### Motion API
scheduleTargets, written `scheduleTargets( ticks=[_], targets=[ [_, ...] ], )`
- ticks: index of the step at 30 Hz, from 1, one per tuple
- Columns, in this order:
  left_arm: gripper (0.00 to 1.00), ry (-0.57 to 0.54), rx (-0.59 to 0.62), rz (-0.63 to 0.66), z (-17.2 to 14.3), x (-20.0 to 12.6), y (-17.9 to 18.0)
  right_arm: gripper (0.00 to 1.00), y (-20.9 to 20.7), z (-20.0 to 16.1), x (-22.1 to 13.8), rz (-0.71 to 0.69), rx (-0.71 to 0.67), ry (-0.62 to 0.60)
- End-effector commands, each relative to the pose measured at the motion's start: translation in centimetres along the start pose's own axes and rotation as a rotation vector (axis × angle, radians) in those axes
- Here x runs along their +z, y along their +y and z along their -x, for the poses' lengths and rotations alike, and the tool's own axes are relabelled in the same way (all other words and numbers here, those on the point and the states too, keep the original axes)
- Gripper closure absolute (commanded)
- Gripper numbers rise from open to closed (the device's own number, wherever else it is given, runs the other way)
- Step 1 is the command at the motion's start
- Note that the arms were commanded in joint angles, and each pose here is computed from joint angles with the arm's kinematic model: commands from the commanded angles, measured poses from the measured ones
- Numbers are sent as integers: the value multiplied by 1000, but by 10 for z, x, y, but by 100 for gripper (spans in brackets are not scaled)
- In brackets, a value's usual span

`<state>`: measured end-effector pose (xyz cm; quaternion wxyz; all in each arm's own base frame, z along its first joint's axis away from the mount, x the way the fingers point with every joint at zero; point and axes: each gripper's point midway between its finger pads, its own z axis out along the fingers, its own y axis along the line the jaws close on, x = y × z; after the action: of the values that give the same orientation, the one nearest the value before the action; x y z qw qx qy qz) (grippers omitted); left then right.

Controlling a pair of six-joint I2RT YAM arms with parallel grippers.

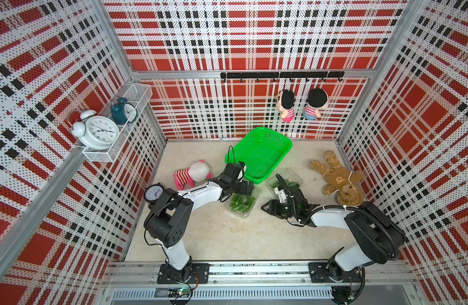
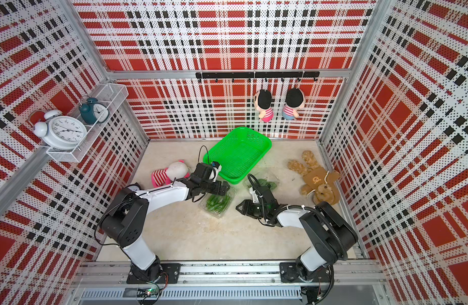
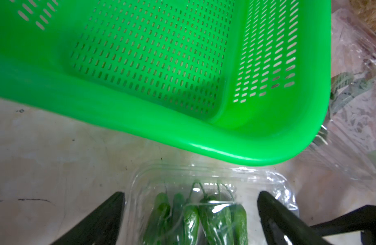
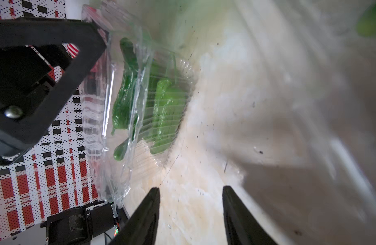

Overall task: Take small green peppers out of containers
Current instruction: Open the packing box at the center of the board.

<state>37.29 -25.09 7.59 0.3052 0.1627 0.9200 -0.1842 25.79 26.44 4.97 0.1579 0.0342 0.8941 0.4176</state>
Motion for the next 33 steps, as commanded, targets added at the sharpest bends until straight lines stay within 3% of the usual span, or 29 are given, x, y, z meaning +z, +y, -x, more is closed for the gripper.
scheduleTargets(
  ticks=[1,5,11,15,18,22,27,30,33],
  targets=[
    [1,56,35,-16,-20,-5,-4,45,9,4,-6,7,-23,-6],
    [1,57,40,-48,-28,-15,-12,38,12,3,-8,25,-29,-5],
    [2,44,75,-93,-34,-28,-35,37,9,13,-4,44,55,-36],
    [0,14,38,-68,-27,-34,-32,46,14,17,4,109,113,-47],
    [1,-26,-13,-89,-17,-38,-31,52,26,11,15,138,80,-4],
    [1,-46,-36,-112,-9,-39,-37,55,45,4,13,192,21,9],
    [1,-29,-46,-128,-19,-37,-45,56,38,-24,16,167,1,88],
    [1,-31,-51,-106,-24,-39,-43,53,27,-39,11,169,18,113],
    [1,-59,-49,-40,-24,-42,-34,43,23,-46,4,180,14,109]
  ],
)
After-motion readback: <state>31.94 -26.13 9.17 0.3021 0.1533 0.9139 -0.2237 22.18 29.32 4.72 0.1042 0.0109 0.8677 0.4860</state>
